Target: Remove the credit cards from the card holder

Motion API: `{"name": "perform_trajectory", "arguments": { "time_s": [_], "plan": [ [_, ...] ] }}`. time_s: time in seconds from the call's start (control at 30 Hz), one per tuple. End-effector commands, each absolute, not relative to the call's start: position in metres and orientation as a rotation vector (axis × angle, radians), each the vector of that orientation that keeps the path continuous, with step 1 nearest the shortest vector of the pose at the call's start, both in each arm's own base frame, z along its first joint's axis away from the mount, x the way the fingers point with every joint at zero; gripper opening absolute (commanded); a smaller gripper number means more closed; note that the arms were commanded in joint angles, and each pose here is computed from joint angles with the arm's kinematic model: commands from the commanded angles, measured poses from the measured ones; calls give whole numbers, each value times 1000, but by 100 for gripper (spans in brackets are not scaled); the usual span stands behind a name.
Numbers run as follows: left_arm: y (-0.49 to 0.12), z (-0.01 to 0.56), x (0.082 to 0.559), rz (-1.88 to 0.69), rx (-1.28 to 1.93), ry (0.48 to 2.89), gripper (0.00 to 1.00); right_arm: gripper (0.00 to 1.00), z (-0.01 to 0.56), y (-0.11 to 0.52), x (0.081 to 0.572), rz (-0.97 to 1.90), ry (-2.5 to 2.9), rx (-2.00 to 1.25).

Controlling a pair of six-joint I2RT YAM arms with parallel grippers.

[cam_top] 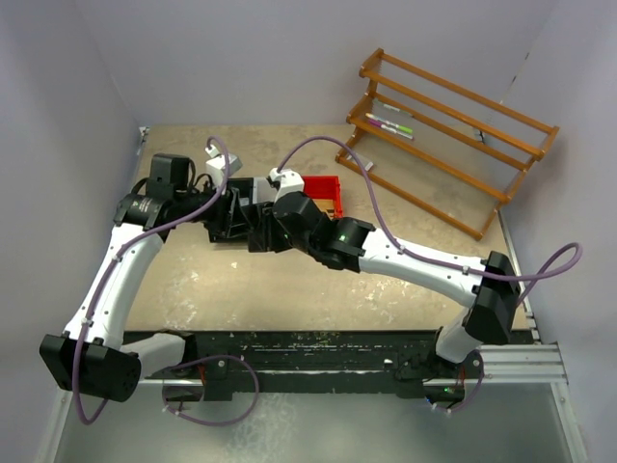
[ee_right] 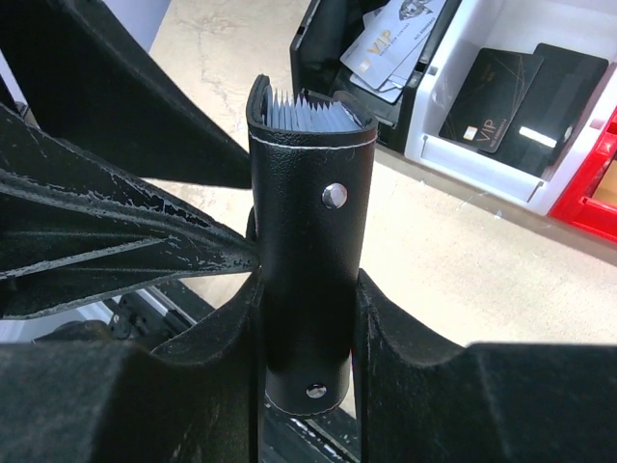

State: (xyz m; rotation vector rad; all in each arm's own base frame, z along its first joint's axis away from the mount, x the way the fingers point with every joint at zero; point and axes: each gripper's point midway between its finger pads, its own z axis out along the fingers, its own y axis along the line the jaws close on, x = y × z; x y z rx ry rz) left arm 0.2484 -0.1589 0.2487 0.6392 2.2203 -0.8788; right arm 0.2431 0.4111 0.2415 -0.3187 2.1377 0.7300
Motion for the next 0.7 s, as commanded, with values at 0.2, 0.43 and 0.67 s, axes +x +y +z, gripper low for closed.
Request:
{"name": "perform_trajectory", "arguments": {
  "time_s": [0.2,0.43,0.67],
  "plan": [
    [-152,235,247,-809,643,2275,13,0,324,419,251,960,1925,-167],
    [-139,221,245,-714,659,2335,6,0,330,402,259,999,1904,-131],
    [-134,223,248,-663,651,2337,2,0,324,398,258,1019,1914,-134]
  ]
}}
